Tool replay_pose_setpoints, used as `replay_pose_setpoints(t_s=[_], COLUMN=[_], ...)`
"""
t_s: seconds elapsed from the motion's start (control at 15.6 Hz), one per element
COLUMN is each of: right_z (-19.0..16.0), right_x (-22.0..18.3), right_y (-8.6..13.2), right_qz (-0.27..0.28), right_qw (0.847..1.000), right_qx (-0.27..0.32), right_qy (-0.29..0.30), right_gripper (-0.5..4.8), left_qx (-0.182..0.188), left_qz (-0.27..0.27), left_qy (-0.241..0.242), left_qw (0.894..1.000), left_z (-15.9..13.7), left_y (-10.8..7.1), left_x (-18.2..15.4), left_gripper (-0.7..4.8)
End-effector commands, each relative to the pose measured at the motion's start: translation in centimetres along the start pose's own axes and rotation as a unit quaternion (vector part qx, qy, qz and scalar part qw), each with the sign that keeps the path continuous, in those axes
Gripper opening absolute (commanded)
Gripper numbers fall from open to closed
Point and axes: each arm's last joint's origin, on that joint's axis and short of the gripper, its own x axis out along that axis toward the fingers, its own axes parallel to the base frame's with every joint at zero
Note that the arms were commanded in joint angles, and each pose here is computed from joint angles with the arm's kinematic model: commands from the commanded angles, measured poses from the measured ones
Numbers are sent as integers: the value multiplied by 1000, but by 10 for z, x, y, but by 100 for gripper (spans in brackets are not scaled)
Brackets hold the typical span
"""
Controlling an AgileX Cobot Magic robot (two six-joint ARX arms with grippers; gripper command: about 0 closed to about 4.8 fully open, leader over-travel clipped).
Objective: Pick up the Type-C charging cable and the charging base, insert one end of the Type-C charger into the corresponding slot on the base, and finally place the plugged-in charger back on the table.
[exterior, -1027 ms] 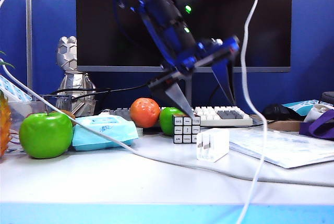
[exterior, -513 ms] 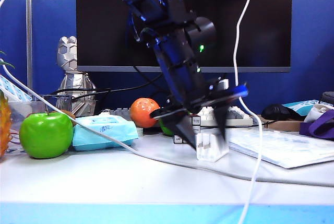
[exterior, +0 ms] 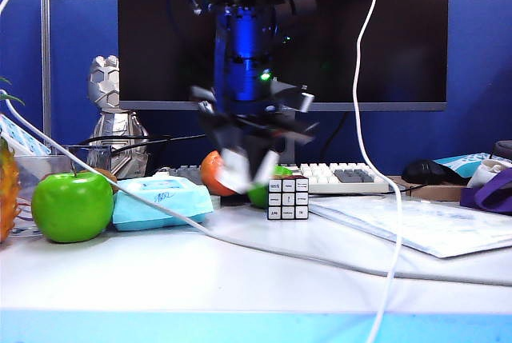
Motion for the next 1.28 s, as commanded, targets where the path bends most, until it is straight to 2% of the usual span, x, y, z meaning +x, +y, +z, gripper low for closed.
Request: replay_pose_setpoints(t_s=[0.06,0.19,0.26,0.32,0.45,0.51,0.71,0.77,0.9,1.03,1.16,1.28], right_z=[3,3,4,4,4,4,4,4,4,4,3,3], right_x=[-5,-5,-6,-6,-7,-7,-7,-7,-7,-7,-8,-8], right_y=[-2,-2,-1,-1,-1,-1,-1,-1,-1,0,0,0], right_qz=[1,1,16,19,19,20,21,21,21,30,33,34], right_qw=[1000,1000,1000,1000,1000,1000,1000,1000,1000,999,999,999], right_qx=[6,6,6,6,6,6,7,8,8,7,7,10], right_qy=[-17,-17,-19,-20,-21,-21,-21,-21,-21,-21,-18,-18], right_gripper=[-1,-1,-1,-1,-1,-1,-1,-1,-1,-1,-1,-1], left_qx=[64,68,85,90,98,97,112,107,84,59,9,-34], left_qz=[60,68,65,61,32,11,-39,-72,-84,-115,-193,-222], left_qy=[2,5,22,30,33,30,18,3,-22,-32,4,12], left_qw=[996,995,994,994,994,995,993,992,993,991,981,974], left_z=[1,1,-4,-5,-7,-6,-5,-2,2,5,-2,-6], left_y=[-2,-11,-23,-26,-33,-32,-37,-35,-27,-10,13,39], left_x=[5,24,38,42,42,39,26,15,-2,-5,6,17], left_gripper=[10,12,29,59,381,440,440,440,436,407,392,392])
